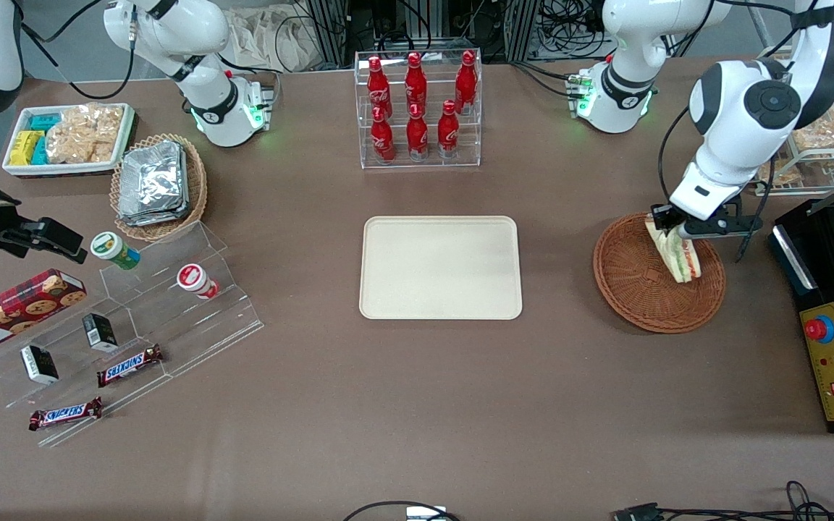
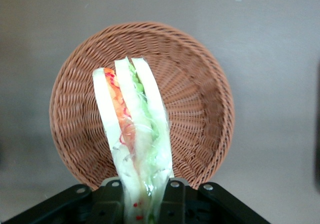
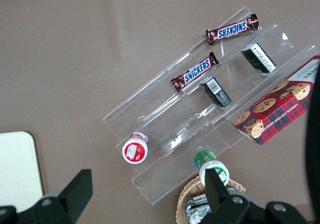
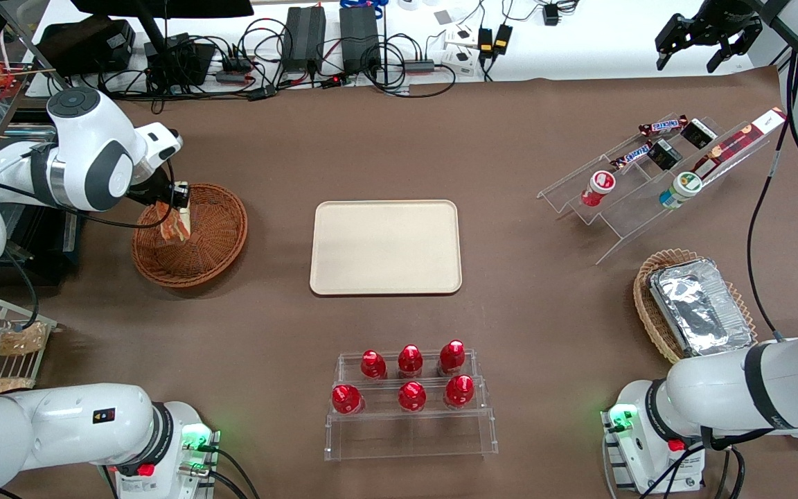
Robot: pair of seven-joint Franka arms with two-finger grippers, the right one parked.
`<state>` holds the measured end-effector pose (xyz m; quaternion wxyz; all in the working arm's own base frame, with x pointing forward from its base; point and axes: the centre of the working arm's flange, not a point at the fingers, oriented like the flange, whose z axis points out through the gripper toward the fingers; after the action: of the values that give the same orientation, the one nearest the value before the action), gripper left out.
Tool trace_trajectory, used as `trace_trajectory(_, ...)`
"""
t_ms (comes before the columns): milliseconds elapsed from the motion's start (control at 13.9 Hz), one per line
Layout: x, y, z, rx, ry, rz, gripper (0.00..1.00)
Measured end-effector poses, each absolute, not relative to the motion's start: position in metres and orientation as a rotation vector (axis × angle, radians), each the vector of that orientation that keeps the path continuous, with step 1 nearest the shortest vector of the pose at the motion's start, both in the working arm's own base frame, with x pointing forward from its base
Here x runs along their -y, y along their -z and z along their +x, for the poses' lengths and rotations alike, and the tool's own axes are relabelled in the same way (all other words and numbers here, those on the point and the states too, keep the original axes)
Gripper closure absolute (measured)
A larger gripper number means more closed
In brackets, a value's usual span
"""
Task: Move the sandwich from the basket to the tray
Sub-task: 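Carry the held sandwich over to the white tray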
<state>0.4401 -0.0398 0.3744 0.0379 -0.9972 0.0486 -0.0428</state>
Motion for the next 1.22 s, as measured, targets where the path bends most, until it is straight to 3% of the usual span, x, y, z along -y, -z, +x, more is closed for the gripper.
trace_trajectory(359, 0.091, -0.38, 0.432, -0.421, 0.151, -3.043, 0.81)
trace_trajectory(863, 0.169, -0.417, 0.431, -0.445, 0.202, -3.181, 0.81)
trace_trajectory(1222, 0.253, -0.416, 0.436, -0.409, 0.142, -3.224, 0.81)
